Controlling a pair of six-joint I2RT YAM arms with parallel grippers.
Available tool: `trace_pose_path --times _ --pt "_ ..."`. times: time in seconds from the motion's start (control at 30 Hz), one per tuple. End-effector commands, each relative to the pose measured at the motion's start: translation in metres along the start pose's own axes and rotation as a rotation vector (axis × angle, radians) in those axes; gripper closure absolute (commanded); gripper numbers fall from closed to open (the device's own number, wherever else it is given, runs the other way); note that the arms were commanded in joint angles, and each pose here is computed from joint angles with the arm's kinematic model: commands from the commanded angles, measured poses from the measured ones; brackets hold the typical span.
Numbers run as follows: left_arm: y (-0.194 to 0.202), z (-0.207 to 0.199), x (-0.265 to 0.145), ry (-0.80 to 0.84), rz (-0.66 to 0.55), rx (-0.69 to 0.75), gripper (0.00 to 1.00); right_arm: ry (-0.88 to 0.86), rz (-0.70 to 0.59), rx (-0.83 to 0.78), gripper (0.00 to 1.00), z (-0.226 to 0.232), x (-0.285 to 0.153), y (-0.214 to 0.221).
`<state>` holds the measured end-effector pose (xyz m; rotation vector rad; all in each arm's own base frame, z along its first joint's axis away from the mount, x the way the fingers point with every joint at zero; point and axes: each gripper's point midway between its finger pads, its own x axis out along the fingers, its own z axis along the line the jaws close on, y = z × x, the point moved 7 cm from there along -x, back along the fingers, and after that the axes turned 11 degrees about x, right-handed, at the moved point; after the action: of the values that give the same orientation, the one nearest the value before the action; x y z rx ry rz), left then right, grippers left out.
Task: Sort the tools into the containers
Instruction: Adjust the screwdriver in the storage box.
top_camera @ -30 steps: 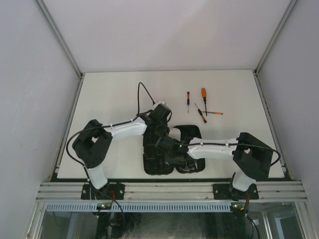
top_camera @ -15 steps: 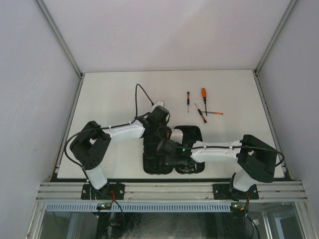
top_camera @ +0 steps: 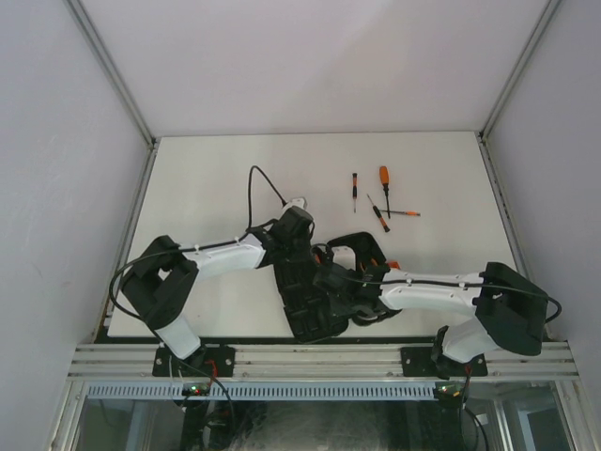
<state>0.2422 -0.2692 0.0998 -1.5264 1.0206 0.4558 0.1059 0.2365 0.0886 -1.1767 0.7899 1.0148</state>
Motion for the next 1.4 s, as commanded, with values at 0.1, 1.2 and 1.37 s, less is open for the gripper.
trace_pose_path --times 0.1,1.2,1.37 --pt "0.039 0.028 -0.015 -0.158 0.252 0.089 0.93 0.123 0.037 -0.050 0.75 -0.044 -0.021 0.001" --pt "-0.029 0.010 -0.059 -0.033 -0.021 -0.023 0.77 -0.379 -0.456 -0.118 0.61 -0.046 -0.105 -0.079" --pt "-0.033 0.006 -0.061 0.000 -0.061 -0.064 0.78 -0.474 -0.361 -0.152 0.64 -0.052 -0.096 -0.066"
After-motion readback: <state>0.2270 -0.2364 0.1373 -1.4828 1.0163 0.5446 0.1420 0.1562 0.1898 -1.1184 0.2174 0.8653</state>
